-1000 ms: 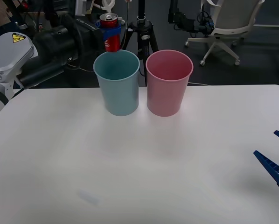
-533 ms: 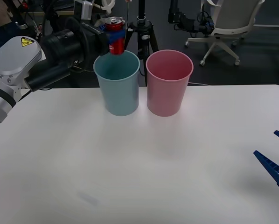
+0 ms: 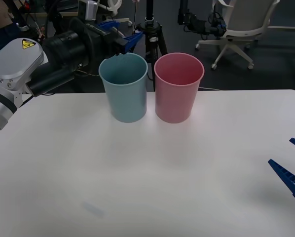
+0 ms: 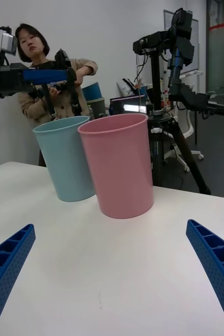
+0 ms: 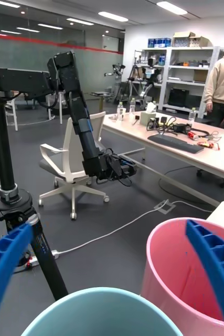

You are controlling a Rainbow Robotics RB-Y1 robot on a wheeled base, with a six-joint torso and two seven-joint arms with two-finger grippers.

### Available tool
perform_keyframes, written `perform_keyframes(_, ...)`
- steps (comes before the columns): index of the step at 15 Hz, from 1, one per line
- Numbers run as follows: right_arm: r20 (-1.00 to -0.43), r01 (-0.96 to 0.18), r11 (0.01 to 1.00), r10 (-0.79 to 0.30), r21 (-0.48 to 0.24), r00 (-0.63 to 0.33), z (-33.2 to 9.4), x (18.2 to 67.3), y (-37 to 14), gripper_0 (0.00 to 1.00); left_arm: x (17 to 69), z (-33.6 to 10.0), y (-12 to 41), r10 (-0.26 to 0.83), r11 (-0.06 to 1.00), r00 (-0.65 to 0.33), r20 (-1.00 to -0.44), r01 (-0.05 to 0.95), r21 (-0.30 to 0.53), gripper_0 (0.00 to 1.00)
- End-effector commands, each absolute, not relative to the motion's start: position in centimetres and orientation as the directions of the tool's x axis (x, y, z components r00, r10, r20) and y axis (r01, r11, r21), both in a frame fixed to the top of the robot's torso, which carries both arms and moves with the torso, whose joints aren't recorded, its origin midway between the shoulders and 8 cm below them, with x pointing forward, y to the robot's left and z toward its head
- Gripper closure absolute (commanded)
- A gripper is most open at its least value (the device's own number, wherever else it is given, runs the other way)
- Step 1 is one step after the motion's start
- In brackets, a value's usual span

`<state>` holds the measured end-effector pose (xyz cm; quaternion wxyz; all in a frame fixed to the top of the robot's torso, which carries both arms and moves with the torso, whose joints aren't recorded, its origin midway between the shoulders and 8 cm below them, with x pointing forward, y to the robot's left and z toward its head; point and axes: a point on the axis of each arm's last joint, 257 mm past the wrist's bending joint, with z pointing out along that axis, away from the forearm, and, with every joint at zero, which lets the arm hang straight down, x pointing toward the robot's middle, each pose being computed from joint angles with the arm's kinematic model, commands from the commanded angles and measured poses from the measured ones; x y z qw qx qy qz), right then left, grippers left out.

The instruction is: Grasp the object on the table and drop it into the matching bin: aluminum can to the light blue bin, PET bottle to the pink bin.

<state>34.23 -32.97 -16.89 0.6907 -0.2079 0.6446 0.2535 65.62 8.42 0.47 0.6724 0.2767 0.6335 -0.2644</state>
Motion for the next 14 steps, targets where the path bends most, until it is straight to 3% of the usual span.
perform_keyframes(1, -0.996, -0.618, 0.785, 0.082, 0.039, 0.041, -16.9, 34.2, -33.0, 0.0, 65.6, 0.4, 8.6, -0.008, 0.708, 0.054, -0.999, 0.705, 0.032, 0.0)
perform_keyframes(14, -0.996, -0.618, 0.785, 0.082, 0.039, 0.041, -16.9, 34.2, -33.0, 0.0, 64.7, 1.2, 10.7, -0.008, 0.683, 0.05, -0.999, 0.73, 0.031, 0.0)
